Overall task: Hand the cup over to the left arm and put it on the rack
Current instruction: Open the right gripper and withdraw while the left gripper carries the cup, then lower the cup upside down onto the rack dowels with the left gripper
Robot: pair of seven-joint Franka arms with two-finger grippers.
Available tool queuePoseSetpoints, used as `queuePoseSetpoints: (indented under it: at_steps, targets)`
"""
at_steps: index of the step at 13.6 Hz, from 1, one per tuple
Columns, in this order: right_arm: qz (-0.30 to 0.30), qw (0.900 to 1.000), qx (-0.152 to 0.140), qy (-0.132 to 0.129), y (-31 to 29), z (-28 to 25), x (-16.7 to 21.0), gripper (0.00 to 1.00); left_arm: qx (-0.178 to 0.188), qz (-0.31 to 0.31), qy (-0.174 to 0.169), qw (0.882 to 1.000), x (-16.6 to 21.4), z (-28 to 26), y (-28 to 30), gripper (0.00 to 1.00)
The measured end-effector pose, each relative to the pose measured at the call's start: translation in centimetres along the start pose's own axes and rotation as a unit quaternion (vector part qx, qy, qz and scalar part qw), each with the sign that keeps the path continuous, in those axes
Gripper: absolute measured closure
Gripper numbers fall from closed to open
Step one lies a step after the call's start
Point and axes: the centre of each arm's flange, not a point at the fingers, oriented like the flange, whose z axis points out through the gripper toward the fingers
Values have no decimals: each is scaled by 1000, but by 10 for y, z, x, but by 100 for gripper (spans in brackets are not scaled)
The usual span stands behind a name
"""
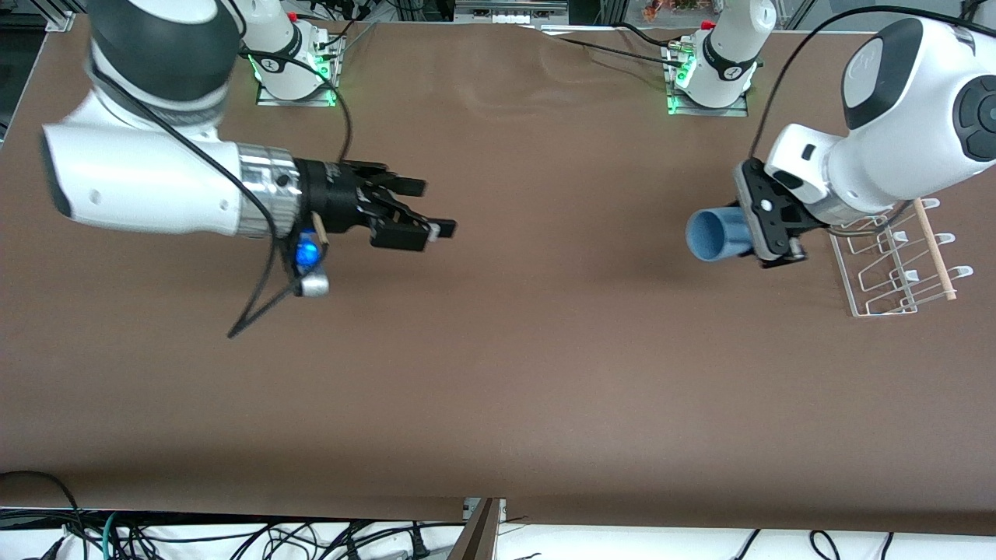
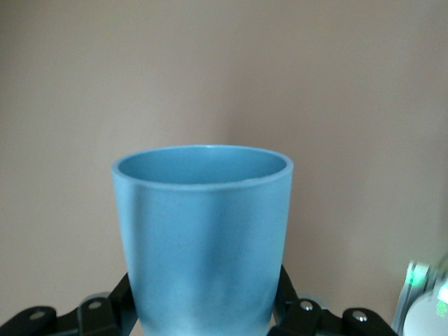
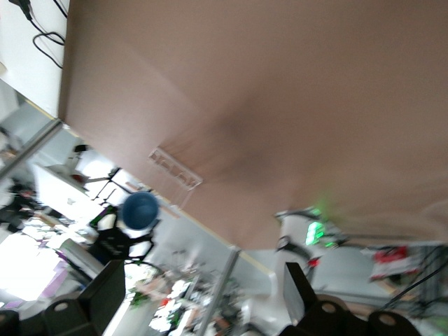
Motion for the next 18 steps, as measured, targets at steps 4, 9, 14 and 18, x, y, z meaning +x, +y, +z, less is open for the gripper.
queuePoseSetpoints:
  at_steps: [4,9,14,18]
  targets:
    - [-125,984,-110,67,44,-57,4,0,83,-7,-191,978,-43,6,-25,25]
    - [-309,887,-297,172,123,-125,-14,0,130,20,-392,910,-94,44,-63,25]
    - [-348,839,-371,193,173,-184,21,0,155,115,-539,820,-137,117,-82,25]
    - [-344,823,-404,204,174,-184,29,0,159,201,-612,748,-173,163,-77,25]
